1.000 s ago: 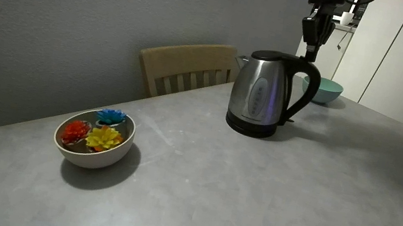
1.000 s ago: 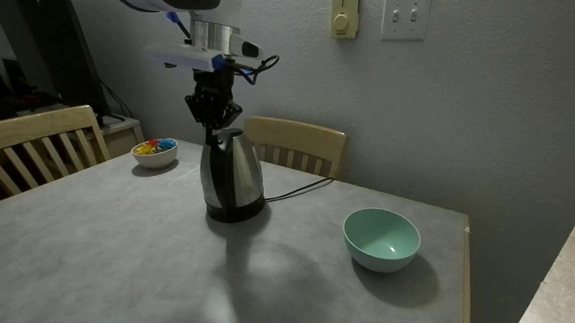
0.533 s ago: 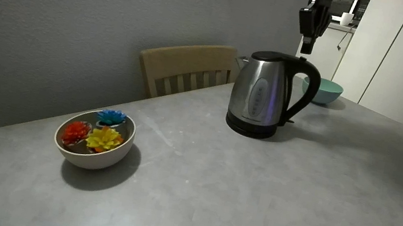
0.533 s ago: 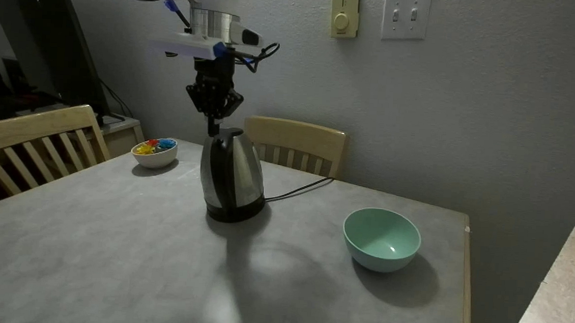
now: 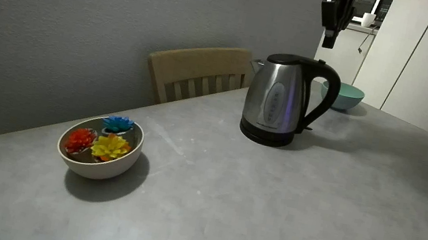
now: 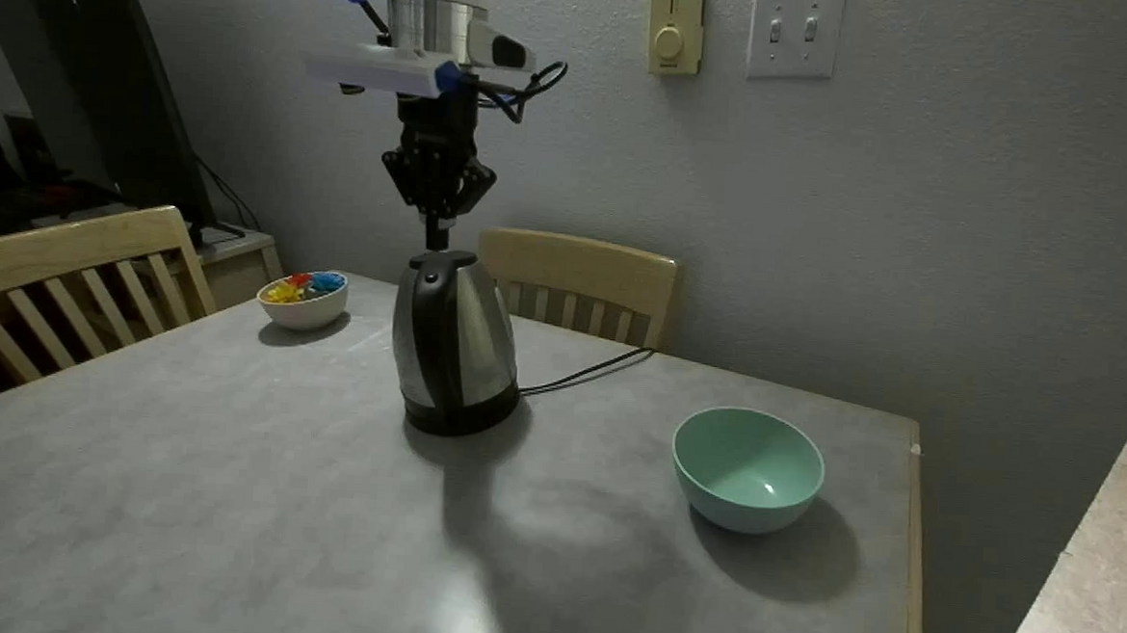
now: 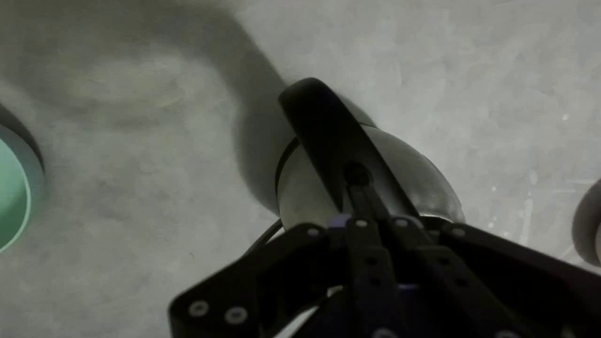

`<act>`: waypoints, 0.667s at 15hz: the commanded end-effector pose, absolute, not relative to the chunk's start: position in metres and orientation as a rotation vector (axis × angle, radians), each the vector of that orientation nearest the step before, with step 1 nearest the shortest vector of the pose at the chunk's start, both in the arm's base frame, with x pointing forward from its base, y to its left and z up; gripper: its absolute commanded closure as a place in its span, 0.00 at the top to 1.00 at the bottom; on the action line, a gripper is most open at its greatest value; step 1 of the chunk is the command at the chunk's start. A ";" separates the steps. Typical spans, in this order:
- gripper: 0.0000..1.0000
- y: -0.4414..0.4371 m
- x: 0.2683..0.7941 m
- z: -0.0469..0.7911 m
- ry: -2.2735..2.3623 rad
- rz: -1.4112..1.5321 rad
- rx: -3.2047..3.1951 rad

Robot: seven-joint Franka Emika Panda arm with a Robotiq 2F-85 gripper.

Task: Open the kettle lid

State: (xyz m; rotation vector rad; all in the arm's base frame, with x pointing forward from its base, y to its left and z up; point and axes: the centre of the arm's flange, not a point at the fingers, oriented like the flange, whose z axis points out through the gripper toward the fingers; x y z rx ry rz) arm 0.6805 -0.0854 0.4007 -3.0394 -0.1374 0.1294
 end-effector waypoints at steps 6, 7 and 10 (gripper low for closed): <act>0.00 -0.072 0.688 0.351 -0.153 0.365 -3.001; 0.00 -0.072 0.687 0.351 -0.152 0.369 -3.000; 0.00 -0.072 0.686 0.358 -0.158 0.355 -3.002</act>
